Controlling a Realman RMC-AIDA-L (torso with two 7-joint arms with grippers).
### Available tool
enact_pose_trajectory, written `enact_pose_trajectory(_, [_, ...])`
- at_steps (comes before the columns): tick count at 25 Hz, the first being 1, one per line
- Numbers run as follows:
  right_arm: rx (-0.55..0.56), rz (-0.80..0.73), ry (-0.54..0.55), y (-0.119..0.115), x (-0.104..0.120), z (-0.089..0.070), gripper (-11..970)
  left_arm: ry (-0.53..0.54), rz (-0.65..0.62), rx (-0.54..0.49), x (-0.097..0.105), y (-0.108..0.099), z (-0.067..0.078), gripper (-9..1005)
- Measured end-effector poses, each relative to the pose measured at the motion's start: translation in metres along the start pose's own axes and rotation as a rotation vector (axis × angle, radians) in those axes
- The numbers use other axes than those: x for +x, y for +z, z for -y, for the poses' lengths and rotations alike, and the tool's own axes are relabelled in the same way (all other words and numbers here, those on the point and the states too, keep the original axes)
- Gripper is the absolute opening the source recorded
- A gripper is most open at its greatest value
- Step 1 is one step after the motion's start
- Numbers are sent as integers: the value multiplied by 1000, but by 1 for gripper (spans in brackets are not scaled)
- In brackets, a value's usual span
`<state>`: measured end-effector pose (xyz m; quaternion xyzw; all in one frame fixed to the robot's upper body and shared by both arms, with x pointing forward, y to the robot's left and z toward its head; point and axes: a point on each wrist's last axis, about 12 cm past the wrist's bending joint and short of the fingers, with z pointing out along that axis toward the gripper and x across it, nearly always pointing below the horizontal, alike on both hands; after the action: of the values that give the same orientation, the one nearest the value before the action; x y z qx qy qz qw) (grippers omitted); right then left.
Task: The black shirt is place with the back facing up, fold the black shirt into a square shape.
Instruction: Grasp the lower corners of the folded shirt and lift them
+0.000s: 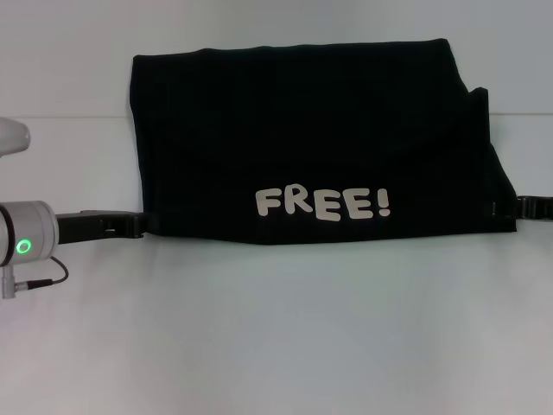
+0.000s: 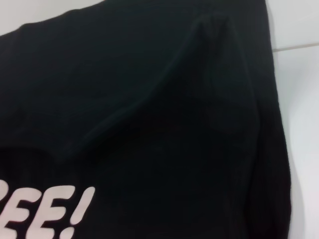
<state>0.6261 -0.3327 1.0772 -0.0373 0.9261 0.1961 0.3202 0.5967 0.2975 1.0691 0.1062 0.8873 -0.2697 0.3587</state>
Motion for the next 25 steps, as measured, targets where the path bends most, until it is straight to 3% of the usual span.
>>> enact_pose_trajectory(10, [-18,-2,-9,9,0,-13,639,7,6,-13,-3,-1,-2,3])
enact_pose_trajectory(21, [-58,-38,-25,9,4,-19,412,10,9,-19,-5,-2,-3,2])
enact_pose_trajectory(25, [-61,-41,-23,8,4,-17,171,11,9,-21,-5,-2,-4,2])
